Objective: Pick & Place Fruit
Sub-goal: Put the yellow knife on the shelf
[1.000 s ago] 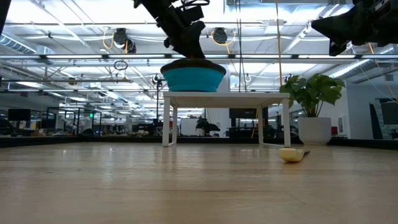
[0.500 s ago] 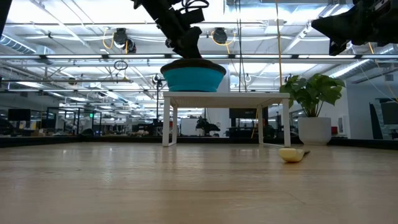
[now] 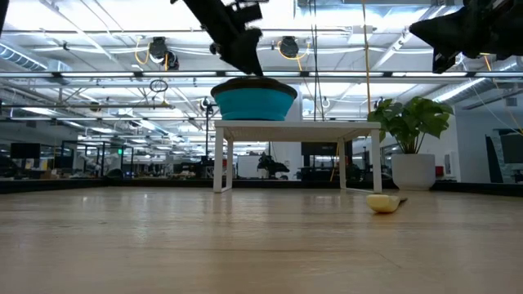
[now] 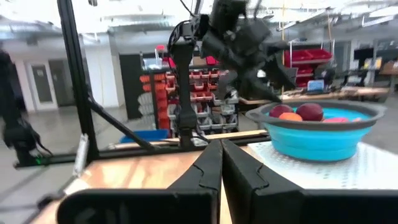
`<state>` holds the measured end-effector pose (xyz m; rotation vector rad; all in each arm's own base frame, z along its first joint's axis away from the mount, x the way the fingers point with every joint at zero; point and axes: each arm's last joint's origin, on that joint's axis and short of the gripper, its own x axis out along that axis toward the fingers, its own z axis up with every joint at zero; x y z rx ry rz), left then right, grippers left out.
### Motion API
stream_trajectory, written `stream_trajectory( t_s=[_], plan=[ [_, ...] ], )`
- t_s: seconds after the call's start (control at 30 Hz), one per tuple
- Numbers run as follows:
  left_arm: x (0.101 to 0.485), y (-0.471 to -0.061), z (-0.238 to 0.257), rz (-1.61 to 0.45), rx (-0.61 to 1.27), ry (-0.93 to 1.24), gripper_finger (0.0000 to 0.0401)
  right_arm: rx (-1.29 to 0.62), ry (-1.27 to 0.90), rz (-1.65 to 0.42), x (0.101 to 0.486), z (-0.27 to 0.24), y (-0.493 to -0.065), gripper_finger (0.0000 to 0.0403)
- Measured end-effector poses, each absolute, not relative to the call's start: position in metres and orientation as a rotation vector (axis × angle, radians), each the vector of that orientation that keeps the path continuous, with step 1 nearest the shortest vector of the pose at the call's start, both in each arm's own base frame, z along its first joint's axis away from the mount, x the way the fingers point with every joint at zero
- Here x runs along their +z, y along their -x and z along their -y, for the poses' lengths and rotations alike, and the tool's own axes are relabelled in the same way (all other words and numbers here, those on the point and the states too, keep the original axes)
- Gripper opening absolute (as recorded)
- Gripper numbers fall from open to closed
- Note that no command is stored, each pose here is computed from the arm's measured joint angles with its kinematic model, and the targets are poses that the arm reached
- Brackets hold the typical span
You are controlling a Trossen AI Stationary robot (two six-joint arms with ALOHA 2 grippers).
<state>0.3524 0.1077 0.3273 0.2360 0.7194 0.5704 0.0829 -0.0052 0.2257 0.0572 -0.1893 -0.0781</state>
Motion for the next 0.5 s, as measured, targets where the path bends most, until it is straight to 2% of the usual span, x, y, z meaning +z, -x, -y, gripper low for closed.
stream_trajectory(
  t_s=[0.23,0.5],
  plan=[
    [0.356,-0.333,-0.083,-0.579,0.542,0.049,0.0217,-0.028,-0.245,0.206,0.227,0.004,-0.083,0.0002],
    [0.358,-0.335,-0.038,-0.572,0.425,0.157,0.0162,0.187,-0.393,0.183,0.229,-0.001,-0.084,0.0004]
  ],
)
